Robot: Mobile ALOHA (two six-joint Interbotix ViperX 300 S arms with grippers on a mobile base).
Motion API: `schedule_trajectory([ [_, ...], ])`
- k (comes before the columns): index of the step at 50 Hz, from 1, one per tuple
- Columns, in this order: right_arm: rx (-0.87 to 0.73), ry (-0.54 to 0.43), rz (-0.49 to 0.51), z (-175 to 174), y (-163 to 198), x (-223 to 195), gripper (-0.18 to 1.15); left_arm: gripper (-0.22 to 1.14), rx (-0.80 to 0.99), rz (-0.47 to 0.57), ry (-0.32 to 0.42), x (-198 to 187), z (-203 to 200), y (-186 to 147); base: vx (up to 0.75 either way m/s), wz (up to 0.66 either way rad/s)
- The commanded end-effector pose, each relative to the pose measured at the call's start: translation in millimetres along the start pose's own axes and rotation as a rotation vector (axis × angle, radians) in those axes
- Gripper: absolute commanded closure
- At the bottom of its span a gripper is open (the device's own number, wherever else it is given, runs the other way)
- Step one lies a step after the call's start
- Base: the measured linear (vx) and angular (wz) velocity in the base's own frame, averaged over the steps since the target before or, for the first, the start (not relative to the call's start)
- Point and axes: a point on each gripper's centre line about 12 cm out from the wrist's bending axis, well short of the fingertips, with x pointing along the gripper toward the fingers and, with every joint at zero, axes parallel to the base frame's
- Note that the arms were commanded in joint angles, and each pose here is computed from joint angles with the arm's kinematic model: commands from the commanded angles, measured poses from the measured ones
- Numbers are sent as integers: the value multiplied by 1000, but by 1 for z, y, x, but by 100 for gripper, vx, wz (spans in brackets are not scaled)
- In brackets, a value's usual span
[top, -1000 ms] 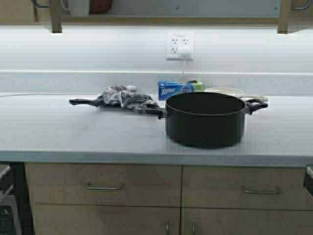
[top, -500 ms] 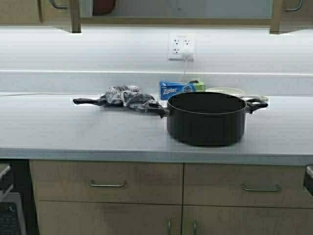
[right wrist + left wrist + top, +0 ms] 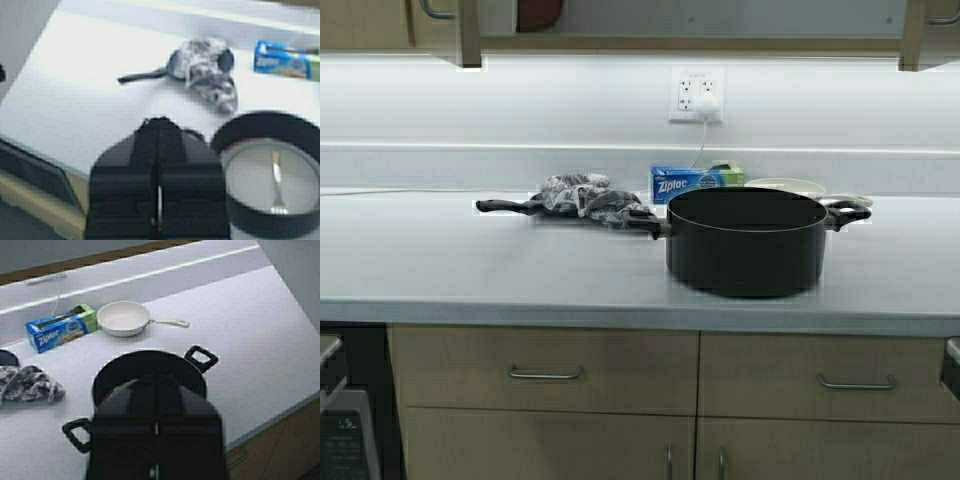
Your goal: Open the cabinet, put the pot inside, then close it
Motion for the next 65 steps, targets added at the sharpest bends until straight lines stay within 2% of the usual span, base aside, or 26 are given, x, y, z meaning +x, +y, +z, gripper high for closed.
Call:
schedule_trajectory([
  [1, -10, -34, -70, 6, -9, 33, 90, 88, -39, 62, -80, 42, 9, 7, 0, 0],
  [9, -34, 14, -115, 2, -21, 84, 90, 88, -57, 126, -82, 92, 3, 25, 0, 0],
  [17, -21, 51, -179, -6, -46, 114, 90, 88, -74, 222, -65, 115, -9, 65, 0, 0],
  [23, -3, 74, -242, -17, -71, 107, 90, 88, -83, 280, -41, 104, -19, 91, 0, 0],
  [37, 35, 54, -398, -21, -120, 49, 90, 88, -86, 378, -19, 50, -29, 124, 0, 0],
  [49, 37, 41, -422, -18, -124, 22, 90, 88, -89, 391, -38, 23, -26, 124, 0, 0],
  [54, 62, 43, -396, -19, -116, 20, 90, 88, -94, 347, -43, 25, -22, 108, 0, 0],
  [60, 157, 38, -394, -28, -112, 15, 89, 87, -145, 290, -47, 30, -25, 86, 0, 0],
  [65, 313, 13, -411, -43, -110, 8, 74, 80, -213, 243, -39, 32, -39, 66, 0, 0],
])
